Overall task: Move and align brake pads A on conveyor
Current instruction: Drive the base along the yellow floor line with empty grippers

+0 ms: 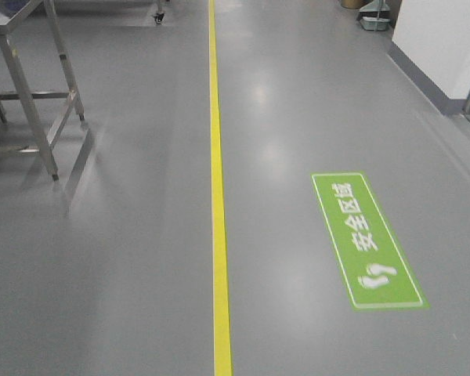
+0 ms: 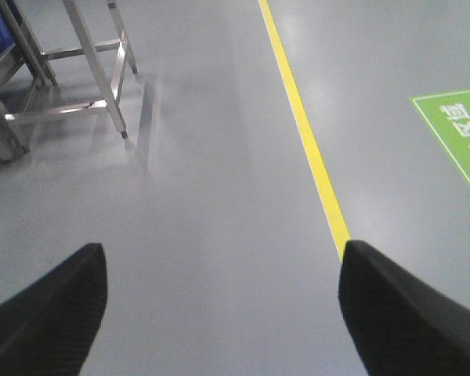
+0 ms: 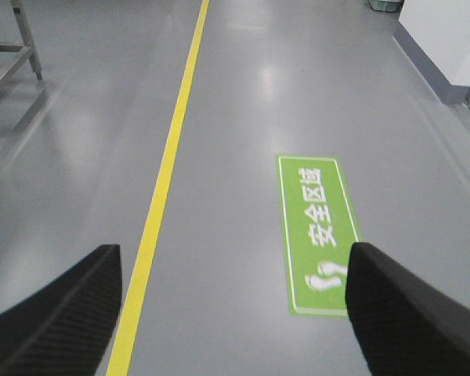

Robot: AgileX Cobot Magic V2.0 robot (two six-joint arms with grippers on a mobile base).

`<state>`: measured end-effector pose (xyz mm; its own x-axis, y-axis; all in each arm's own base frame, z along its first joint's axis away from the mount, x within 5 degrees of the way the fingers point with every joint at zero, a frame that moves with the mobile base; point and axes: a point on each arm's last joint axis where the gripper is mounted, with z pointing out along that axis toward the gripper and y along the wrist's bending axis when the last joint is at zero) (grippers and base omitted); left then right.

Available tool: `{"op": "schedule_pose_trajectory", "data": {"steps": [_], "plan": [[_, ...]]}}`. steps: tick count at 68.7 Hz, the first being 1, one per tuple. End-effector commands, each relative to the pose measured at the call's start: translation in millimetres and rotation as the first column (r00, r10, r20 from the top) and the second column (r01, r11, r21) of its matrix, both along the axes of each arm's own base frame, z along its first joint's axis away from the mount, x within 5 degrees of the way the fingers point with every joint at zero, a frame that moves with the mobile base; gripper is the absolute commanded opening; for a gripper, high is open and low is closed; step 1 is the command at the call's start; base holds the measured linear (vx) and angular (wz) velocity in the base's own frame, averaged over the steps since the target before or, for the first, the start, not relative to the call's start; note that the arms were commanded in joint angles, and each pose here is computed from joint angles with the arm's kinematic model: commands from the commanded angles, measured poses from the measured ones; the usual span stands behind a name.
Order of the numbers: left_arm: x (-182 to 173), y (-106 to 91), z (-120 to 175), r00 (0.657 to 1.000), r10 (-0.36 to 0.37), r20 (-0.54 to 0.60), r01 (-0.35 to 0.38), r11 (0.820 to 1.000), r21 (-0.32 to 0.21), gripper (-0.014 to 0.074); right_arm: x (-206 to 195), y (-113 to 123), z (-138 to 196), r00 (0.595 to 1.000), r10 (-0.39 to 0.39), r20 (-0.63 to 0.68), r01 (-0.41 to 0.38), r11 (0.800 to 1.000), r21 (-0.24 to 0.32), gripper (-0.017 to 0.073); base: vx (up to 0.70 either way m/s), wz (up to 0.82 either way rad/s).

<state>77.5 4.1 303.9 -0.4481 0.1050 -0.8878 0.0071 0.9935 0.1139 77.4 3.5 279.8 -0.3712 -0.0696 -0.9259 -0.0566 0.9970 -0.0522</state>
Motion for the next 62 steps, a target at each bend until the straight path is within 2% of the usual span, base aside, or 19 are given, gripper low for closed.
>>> {"op": "schedule_pose_trajectory", "data": {"steps": [1,62], "plan": [[2.9,-0.8,13.3,0.996,-0.007,0.087,0.008,1.0,-0.005,0.0587,2.1,-1.3,14.8,0.996,-0.013,0.091,0.014,1.0,-0.006,0.0568,0.82,0.05],[2.5,-0.9,13.4,0.996,-0.008,0.088,0.009,1.0,-0.006,0.0587,2.1,-1.3,14.9,0.996,-0.013,0.092,0.014,1.0,-0.007,0.0568,0.82,0.03]]}}
